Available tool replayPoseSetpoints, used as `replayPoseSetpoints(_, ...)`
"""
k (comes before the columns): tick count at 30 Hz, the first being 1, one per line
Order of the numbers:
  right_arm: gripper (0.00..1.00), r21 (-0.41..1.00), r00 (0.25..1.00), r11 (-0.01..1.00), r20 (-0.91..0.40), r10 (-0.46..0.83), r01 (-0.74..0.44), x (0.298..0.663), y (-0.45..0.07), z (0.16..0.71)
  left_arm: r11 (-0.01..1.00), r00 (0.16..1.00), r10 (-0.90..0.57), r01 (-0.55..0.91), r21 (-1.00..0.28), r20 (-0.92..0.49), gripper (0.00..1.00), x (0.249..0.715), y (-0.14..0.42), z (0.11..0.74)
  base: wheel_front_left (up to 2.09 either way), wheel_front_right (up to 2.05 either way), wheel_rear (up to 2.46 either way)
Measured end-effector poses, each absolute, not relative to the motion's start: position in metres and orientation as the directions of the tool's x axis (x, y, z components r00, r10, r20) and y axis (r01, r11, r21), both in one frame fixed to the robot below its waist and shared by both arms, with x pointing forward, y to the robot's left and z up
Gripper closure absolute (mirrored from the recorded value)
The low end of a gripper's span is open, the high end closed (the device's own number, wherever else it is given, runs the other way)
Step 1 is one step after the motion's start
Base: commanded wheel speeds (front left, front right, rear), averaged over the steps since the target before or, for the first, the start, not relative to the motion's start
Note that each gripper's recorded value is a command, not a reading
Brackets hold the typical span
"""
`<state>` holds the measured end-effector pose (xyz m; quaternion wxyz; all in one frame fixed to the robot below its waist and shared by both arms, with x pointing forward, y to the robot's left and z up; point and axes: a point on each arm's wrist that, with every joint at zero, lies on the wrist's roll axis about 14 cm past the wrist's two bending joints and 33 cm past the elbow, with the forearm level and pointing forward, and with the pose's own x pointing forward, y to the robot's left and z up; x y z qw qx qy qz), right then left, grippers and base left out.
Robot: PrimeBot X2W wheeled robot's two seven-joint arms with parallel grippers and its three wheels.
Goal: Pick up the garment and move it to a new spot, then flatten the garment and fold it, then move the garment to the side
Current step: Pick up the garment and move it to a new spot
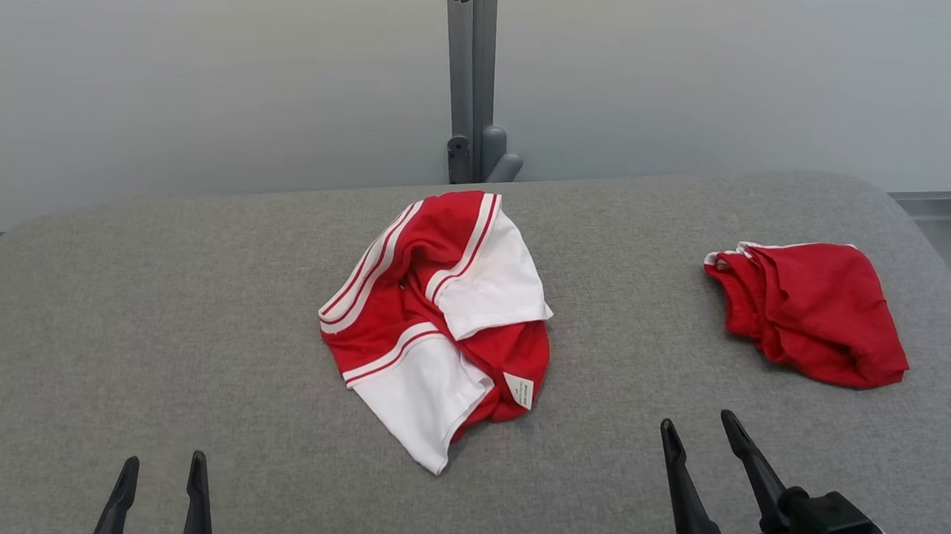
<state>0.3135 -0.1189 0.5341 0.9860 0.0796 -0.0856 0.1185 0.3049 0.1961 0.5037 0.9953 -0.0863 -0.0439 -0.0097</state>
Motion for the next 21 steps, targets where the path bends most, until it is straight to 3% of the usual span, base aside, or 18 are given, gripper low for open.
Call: replayPoseSetpoints(21,0.0,0.137,0.95,0.952,0.192,0.245,-0.273,0.3125,-0.1108,0.5354,0.983,0.996,-0.016,0.031,-0.179,0.085,0.0,0.3019,0.1908,0.5013,0.0,0.0,0.0)
